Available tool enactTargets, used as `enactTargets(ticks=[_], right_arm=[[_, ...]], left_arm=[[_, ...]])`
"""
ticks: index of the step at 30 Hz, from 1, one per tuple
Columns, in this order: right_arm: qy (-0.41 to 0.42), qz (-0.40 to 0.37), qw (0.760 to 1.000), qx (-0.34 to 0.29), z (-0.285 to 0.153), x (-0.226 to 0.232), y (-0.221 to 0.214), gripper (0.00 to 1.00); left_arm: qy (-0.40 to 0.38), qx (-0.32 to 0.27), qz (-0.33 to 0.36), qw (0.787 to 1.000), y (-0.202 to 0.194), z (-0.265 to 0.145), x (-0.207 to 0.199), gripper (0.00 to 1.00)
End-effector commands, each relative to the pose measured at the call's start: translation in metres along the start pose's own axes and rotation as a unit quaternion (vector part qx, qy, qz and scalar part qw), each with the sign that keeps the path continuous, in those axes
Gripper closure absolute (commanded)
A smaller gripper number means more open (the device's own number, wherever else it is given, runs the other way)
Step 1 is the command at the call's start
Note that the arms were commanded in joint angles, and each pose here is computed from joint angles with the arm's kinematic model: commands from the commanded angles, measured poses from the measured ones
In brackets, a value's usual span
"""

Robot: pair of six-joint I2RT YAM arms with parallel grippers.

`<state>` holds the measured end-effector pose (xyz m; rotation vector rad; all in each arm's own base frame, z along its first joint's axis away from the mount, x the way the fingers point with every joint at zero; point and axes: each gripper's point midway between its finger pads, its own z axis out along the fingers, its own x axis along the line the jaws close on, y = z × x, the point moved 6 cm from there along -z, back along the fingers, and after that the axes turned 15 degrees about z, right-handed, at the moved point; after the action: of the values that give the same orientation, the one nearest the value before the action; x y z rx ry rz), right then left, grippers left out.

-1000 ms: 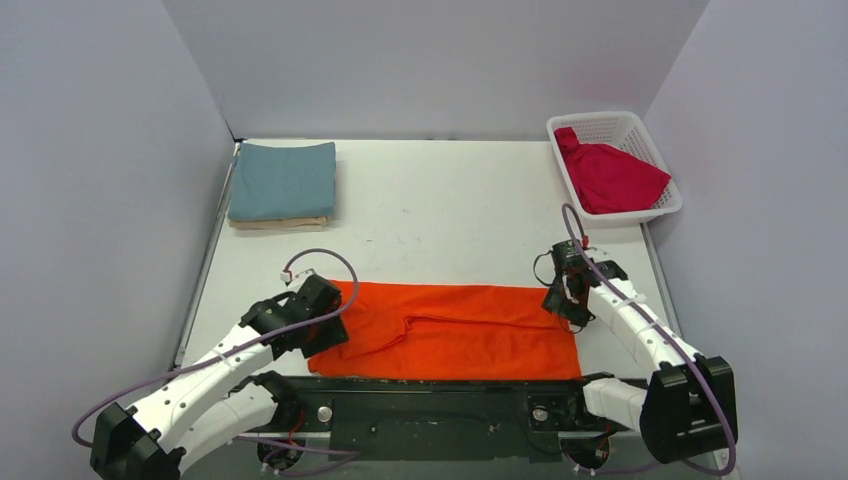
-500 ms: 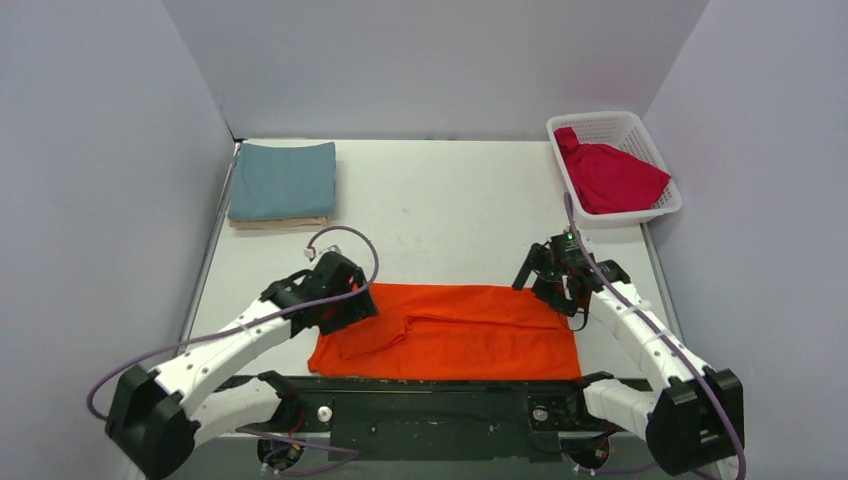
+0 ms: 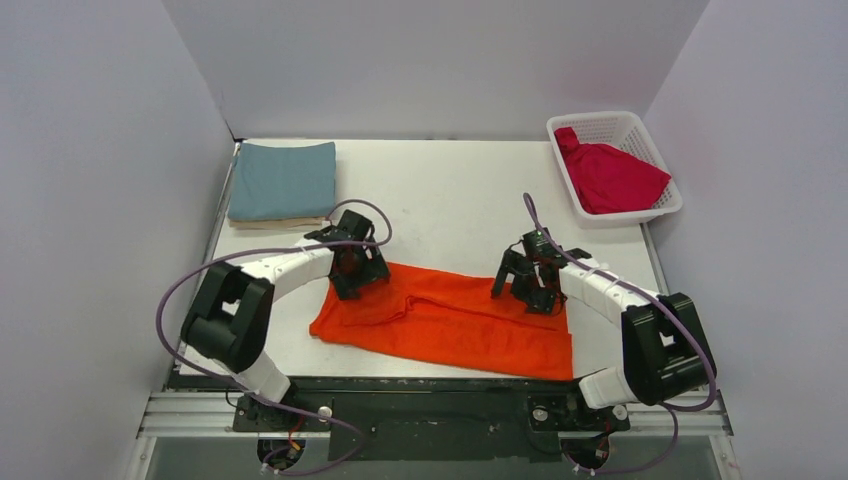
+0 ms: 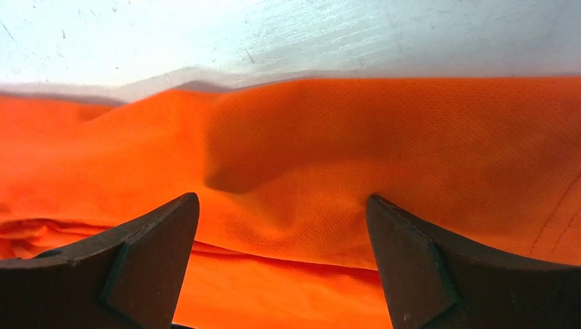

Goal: Fold and stack the t-shirts
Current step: Rotate the tshirt 90 degrees

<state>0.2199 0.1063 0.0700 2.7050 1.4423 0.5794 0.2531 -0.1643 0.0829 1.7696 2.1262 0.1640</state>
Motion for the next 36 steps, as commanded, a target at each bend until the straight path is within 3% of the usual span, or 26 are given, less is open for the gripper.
enactTargets(ticks=[1,8,14,18,24,36], right_arm=[[-0.034,-0.020,0.999,0.029,0.010,-0.021,-0.015,0.13],[-0.036,-0.063,0.994,0.081,-0.004,-0.046,-0.056,0.13],[-0.007,-0.153,0.977,0.145,-0.015,-0.043,-0.107,0.13],[0.047,-0.205,0.963,0.168,-0.024,-0.018,-0.134,0.13],[0.113,-0.231,0.947,0.195,-0.027,0.018,-0.152,0.13],[0.144,-0.226,0.946,0.180,-0.019,0.069,-0.149,0.13]], left_arm=[[0.018,-0.033,0.017,0.999,0.049,0.040,-0.010,0.11],[-0.024,-0.041,0.053,0.997,0.137,0.092,-0.078,0.11],[-0.127,-0.050,0.070,0.988,0.190,0.135,-0.165,0.11],[-0.252,-0.080,0.012,0.964,0.217,0.165,-0.210,0.10],[-0.295,-0.084,-0.034,0.951,0.207,0.199,-0.223,0.10],[-0.329,-0.175,-0.045,0.927,0.245,0.179,-0.236,0.10]])
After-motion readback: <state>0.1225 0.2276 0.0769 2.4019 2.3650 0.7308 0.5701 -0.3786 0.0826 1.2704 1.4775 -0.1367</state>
